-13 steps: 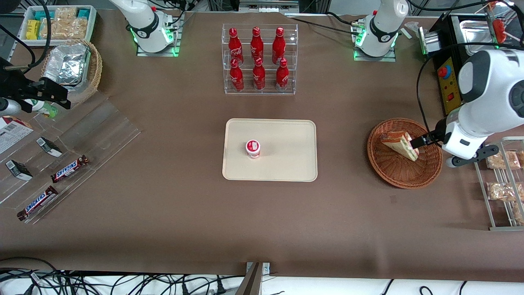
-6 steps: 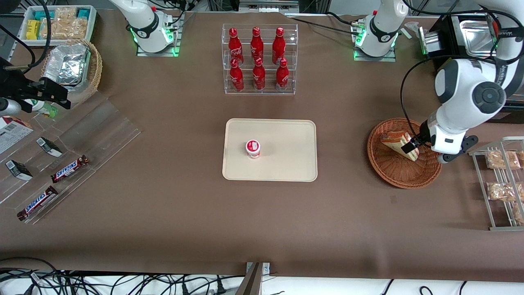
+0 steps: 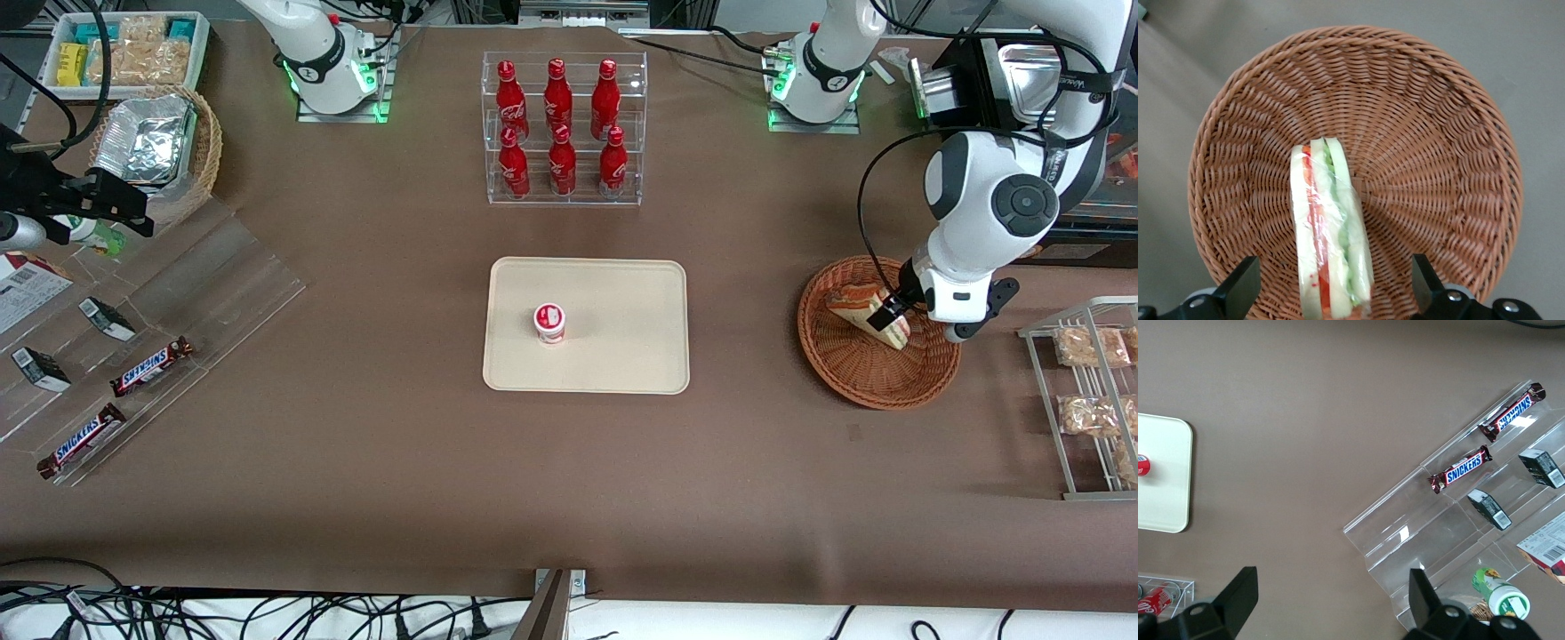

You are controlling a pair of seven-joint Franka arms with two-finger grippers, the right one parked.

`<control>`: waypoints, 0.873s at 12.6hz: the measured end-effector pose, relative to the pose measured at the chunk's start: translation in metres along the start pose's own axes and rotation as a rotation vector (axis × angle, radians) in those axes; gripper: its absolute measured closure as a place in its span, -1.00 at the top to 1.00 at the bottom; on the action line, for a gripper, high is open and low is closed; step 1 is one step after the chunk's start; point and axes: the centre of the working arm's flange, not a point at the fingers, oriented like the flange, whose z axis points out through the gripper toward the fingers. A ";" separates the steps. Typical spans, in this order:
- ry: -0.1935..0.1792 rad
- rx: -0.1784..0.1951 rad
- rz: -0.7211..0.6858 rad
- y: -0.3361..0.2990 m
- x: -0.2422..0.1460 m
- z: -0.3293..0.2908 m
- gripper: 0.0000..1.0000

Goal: Place sandwich from basket to tray
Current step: 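Lower the open left gripper around the sandwich and close it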

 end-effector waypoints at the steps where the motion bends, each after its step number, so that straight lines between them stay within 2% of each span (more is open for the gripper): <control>1: 0.002 -0.004 -0.021 -0.004 0.000 0.005 1.00; 6: 0.001 -0.014 -0.103 -0.011 -0.013 0.023 1.00; 11: 0.005 -0.032 -0.126 -0.012 -0.026 0.046 1.00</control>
